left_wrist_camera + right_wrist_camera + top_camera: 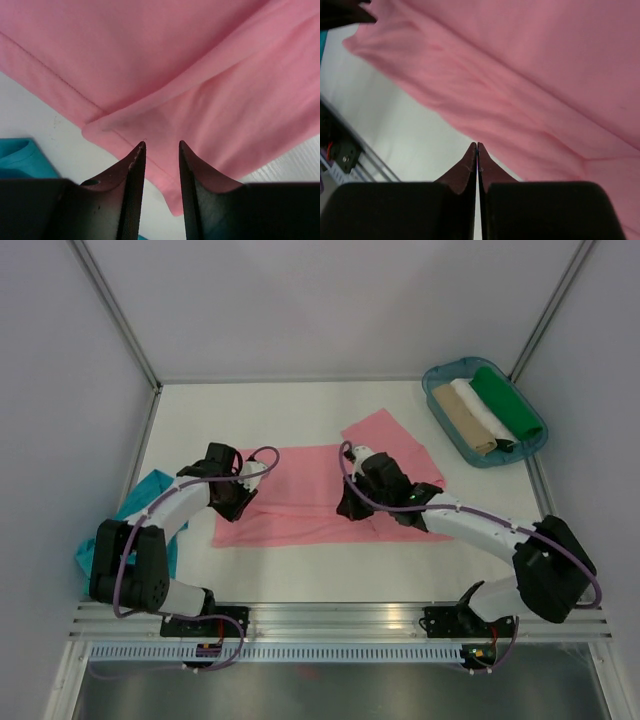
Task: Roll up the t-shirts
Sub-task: Fold the tshirt
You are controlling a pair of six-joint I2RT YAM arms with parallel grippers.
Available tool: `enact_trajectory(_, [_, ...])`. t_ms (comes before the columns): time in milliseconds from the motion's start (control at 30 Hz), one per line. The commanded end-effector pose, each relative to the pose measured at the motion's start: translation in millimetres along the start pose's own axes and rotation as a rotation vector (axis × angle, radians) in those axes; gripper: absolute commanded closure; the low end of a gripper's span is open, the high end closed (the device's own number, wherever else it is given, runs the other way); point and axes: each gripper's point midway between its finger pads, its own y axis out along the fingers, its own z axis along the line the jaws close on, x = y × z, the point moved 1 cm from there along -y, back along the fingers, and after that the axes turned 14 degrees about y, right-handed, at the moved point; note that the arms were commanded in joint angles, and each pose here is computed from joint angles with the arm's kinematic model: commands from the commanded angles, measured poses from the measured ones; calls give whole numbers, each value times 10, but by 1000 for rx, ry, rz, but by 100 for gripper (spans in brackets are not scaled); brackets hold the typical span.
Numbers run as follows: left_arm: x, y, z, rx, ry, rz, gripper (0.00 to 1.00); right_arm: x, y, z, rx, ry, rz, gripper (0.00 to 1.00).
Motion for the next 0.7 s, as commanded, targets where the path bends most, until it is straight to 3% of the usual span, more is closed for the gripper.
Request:
enact_trajectory(0, [192, 100, 270, 28, -156, -80, 62, 4, 250, 687, 314, -128, -37, 98])
enact_trajectory(333, [162, 328, 249, -8, -193, -87, 62, -381, 928, 630, 267, -187, 72, 100])
enact_trajectory(667, [92, 374, 263, 14, -198, -59, 62, -311, 1262, 257, 54, -177, 38, 100])
